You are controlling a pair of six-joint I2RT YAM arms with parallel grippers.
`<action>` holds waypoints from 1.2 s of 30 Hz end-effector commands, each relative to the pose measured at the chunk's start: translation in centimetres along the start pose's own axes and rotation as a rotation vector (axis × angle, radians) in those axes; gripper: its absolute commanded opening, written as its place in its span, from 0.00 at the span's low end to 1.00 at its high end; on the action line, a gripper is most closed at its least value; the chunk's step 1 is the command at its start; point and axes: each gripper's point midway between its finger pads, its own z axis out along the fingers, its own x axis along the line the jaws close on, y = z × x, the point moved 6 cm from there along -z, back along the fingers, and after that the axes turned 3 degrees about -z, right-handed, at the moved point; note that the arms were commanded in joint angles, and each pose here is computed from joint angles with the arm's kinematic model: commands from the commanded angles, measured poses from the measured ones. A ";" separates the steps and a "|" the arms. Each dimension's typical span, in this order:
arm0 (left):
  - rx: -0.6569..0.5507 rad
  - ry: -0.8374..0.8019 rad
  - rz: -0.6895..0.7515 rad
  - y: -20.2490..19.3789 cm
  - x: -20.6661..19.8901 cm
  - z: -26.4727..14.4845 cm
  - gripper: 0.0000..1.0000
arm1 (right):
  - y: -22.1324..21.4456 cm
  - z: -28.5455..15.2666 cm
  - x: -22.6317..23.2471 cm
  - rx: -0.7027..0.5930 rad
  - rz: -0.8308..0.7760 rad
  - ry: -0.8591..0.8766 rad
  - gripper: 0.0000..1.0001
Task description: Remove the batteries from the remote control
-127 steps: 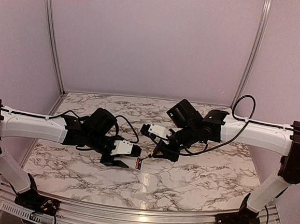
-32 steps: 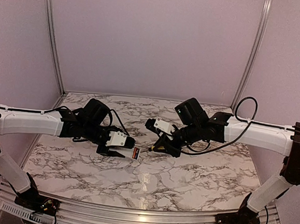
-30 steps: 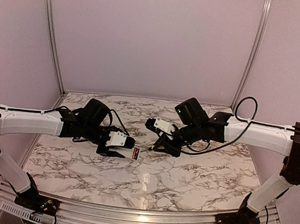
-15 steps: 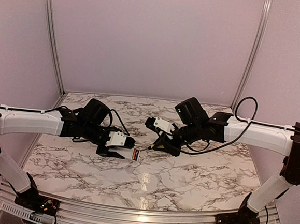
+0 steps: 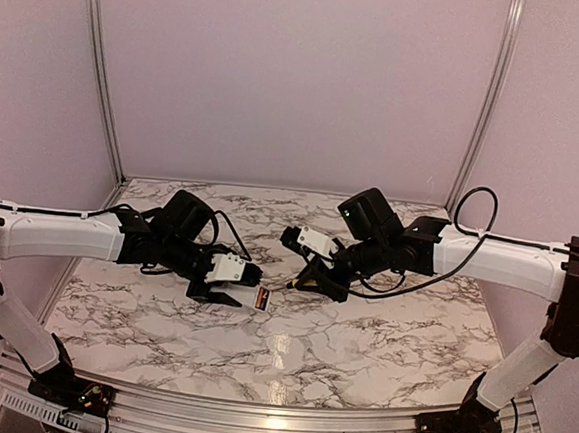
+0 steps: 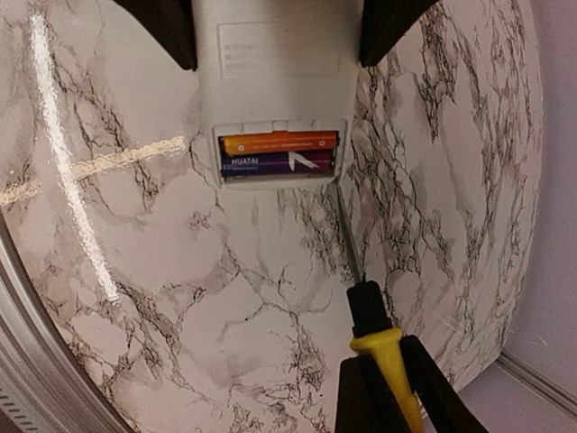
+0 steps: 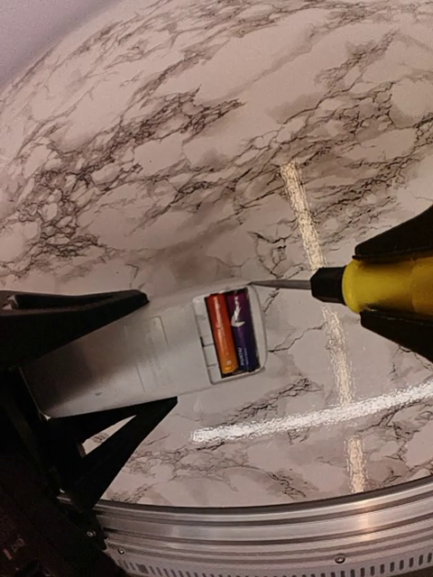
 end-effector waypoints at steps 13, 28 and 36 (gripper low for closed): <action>-0.041 -0.055 -0.021 1.1 0.1 0.2 0.00 | 2.2 -3.6 0.0 -0.141 -0.121 -0.097 0.00; -0.099 -0.121 -0.040 2.6 -0.1 -0.8 0.00 | 0.4 -3.6 2.1 -0.151 -0.286 -0.034 0.00; -0.106 -0.119 -0.045 2.7 0.1 -0.7 0.00 | 0.7 -3.2 2.7 -0.159 -0.293 -0.003 0.00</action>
